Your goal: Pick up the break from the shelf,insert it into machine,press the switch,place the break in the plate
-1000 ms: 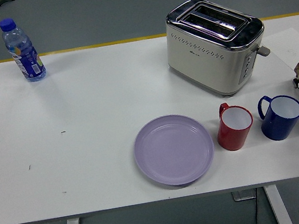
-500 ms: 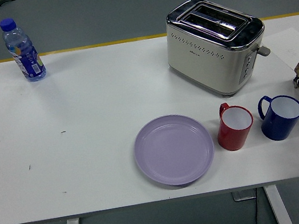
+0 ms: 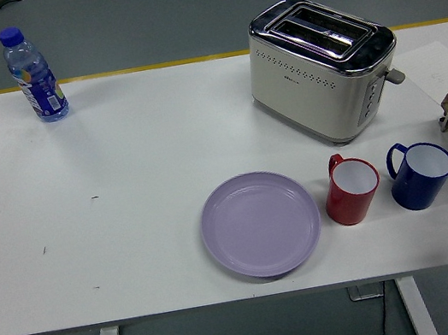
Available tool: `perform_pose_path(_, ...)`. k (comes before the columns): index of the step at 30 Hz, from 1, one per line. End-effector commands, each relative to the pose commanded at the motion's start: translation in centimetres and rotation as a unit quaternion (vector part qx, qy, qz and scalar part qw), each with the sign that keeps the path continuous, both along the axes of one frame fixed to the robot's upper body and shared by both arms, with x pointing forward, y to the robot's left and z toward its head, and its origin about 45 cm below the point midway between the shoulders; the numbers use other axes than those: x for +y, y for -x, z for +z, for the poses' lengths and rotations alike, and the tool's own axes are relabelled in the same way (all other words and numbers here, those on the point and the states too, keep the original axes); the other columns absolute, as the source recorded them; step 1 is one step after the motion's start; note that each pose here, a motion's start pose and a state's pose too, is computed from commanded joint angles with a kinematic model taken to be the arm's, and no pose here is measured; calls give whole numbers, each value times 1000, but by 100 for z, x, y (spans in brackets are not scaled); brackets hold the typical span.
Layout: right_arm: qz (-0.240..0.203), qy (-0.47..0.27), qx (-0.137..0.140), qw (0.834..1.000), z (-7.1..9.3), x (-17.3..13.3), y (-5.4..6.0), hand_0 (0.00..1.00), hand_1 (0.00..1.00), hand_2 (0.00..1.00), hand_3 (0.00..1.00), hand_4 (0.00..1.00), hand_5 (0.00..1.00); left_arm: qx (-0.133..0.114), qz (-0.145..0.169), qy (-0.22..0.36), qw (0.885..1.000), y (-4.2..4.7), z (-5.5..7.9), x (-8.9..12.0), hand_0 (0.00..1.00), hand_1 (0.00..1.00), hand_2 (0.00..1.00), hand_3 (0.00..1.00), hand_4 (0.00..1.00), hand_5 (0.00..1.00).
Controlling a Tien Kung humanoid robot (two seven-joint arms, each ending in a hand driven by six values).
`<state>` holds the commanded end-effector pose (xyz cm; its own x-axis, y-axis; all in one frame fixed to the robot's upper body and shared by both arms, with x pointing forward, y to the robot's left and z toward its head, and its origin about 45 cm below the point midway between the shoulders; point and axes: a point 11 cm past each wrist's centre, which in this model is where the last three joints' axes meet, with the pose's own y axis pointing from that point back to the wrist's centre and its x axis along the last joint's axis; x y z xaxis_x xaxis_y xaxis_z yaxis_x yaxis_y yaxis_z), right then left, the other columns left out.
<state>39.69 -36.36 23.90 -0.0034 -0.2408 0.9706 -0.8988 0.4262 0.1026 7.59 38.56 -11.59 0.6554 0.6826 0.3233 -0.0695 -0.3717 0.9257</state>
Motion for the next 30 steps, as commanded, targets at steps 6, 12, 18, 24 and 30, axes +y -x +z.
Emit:
perform_pose_path(6,6,12,13,1000,-23,14,-31,534,516,520,672,797,124,0,0,0,1000,-4,0,-1,603,464,453,547,288,934)
perform_pose_path(12,11,26,11,1000,-38,36,-75,491,478,487,602,715,94,-1,1,0,1000,-14,1,-4,603,463,452,546,289,933)
perform_pose_path(18,15,35,25,999,-69,45,-100,449,439,463,553,572,12,-2,1,0,1000,-17,2,-5,603,465,451,547,289,933)
perform_pose_path(24,15,39,33,999,-92,34,-109,451,436,462,549,564,2,-2,1,0,1000,-17,2,-5,603,464,452,546,289,933)
perform_pose_path(30,11,43,35,998,-92,-4,-116,429,431,463,547,555,2,-2,0,0,1000,-24,3,-6,604,465,451,546,290,933)
